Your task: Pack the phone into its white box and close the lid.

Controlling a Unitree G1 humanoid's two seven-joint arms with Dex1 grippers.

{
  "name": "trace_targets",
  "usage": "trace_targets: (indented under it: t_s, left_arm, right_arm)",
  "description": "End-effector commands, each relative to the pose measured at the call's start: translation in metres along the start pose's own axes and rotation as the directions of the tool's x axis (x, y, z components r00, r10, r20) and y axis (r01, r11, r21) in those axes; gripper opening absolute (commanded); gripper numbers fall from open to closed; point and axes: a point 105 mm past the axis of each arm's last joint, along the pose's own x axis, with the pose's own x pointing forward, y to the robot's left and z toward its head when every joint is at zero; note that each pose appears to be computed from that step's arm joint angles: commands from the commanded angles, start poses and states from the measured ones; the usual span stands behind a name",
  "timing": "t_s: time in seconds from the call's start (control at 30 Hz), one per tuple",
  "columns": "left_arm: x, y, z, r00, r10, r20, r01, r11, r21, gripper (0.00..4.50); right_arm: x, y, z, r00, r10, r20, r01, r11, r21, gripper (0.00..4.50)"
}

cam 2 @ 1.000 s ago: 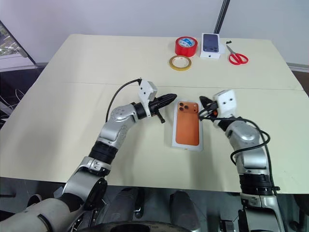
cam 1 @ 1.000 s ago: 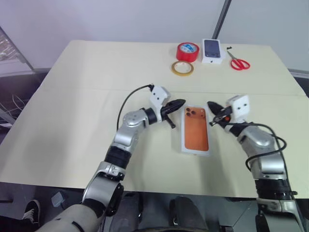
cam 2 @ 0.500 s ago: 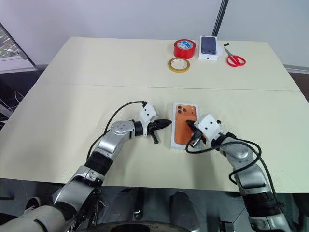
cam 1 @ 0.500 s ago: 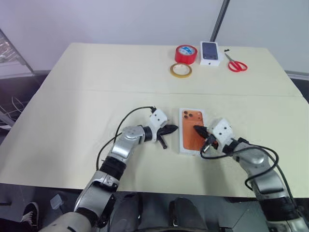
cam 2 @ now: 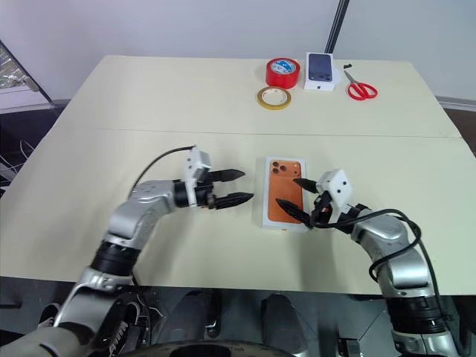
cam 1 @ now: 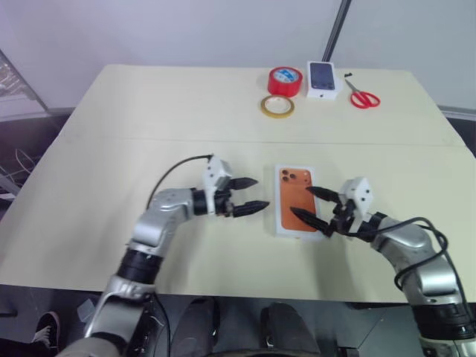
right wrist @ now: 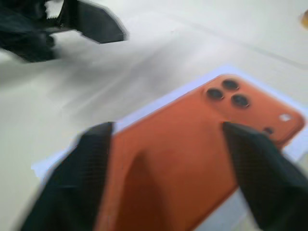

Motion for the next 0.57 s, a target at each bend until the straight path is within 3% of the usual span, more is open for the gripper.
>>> trace_targets:
  t_s: [0.03, 0.23, 0.57]
  left_arm:
    - [-0.03, 0.006, 0.014, 0.997, 0.079, 0.0, -0.079, 0.992, 0.098, 4.46]
    - [-0.072, 0.01, 0.011, 0.984, 0.167, -0.06, -0.157, 0.977, 0.142, 4.46]
    - [-0.12, 0.016, -0.005, 0.948, 0.298, -0.113, -0.287, 0.952, 0.103, 4.46]
  right_arm:
    - [-0.017, -0.004, 0.016, 0.999, 0.022, 0.042, -0.021, 0.999, -0.036, 4.5]
    - [-0.042, -0.013, 0.028, 0.999, 0.037, 0.032, -0.034, 0.997, -0.072, 4.5]
    - [-0.077, -0.037, 0.015, 0.995, 0.003, -0.104, -0.015, 0.993, -0.115, 4.5]
